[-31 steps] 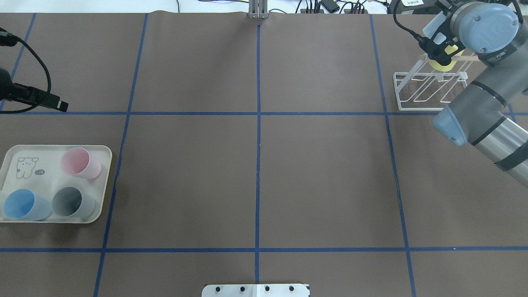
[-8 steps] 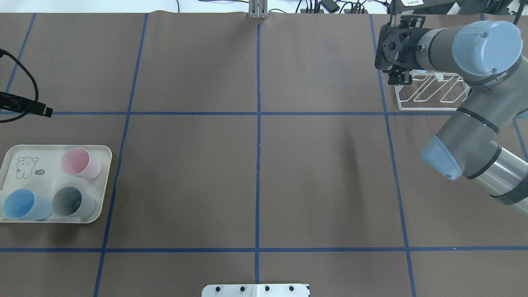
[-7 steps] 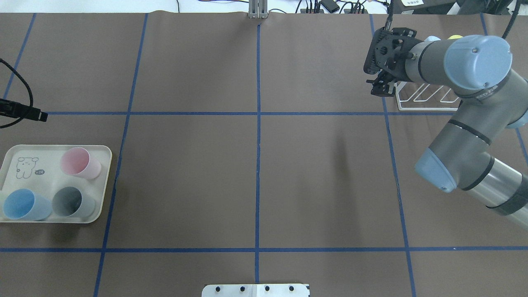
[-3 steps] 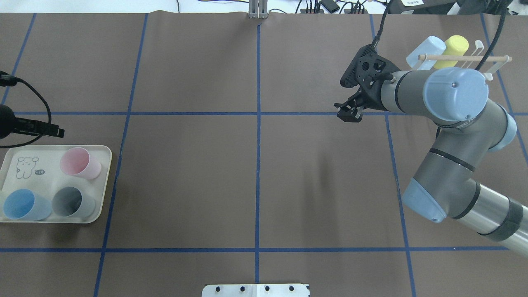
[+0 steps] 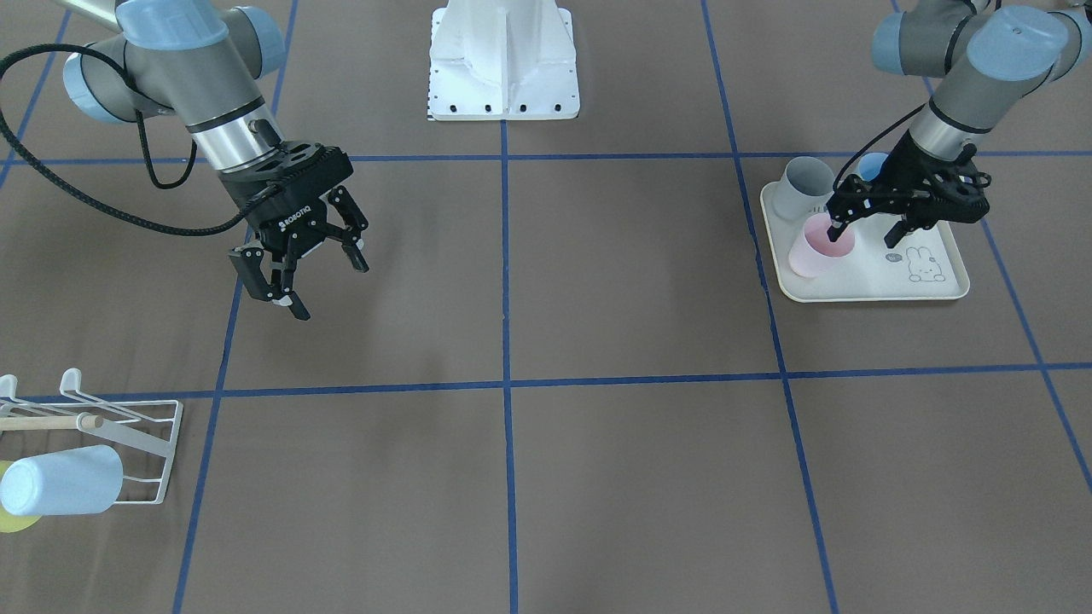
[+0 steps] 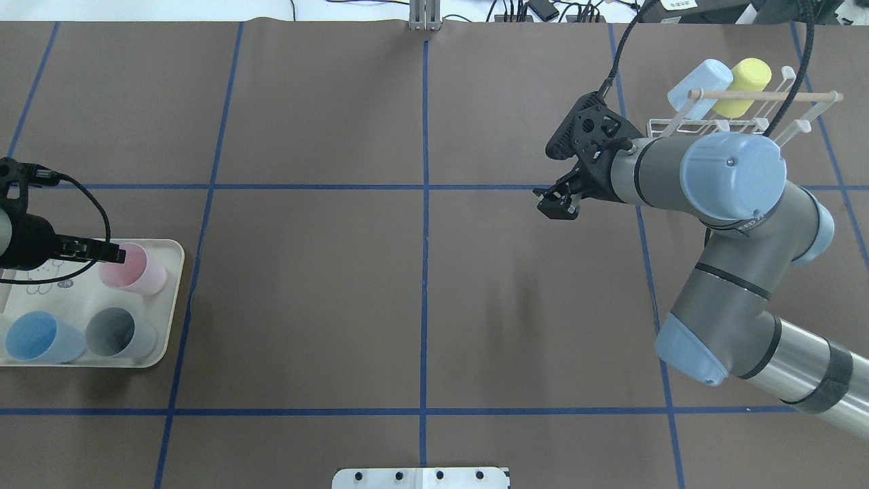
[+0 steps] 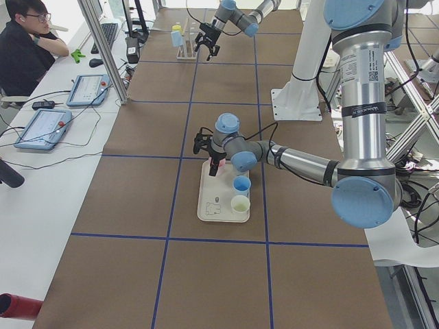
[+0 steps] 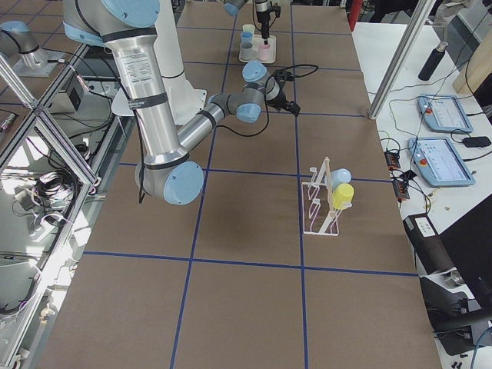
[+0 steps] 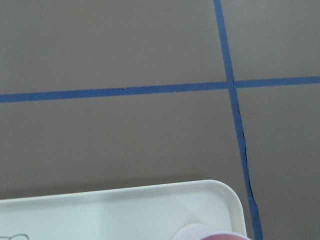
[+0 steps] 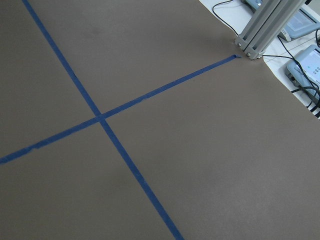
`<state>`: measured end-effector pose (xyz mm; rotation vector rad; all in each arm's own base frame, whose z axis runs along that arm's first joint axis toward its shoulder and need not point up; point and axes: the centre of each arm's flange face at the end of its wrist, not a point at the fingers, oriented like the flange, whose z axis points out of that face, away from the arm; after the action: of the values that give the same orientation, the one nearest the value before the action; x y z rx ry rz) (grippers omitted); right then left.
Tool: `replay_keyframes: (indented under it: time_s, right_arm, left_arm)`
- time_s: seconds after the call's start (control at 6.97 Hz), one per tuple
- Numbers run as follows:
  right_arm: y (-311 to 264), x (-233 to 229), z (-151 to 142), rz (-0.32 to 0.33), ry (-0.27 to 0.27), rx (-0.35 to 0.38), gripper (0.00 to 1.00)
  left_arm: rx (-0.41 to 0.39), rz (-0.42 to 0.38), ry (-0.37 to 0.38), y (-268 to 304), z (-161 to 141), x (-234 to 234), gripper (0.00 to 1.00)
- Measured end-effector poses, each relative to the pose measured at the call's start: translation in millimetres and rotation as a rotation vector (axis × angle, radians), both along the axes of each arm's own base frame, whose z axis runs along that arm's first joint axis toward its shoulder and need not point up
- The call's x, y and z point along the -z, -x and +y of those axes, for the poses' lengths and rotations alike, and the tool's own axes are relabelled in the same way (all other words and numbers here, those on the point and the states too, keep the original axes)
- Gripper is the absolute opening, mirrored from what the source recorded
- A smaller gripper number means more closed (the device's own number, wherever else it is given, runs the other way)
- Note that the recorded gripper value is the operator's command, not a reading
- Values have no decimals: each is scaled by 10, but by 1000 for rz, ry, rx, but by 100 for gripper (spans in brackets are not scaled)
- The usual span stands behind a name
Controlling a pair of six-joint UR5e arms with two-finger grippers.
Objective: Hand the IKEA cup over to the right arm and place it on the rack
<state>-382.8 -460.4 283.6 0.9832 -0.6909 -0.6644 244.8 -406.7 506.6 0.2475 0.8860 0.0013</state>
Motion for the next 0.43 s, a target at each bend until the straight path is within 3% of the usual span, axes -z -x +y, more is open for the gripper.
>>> replay_keyframes:
  time_s: [0.43]
  right_arm:
    - [3,-35,15,2,3,2,99]
  left_arm:
    - [-13,-4,10,-27,61,-41,33]
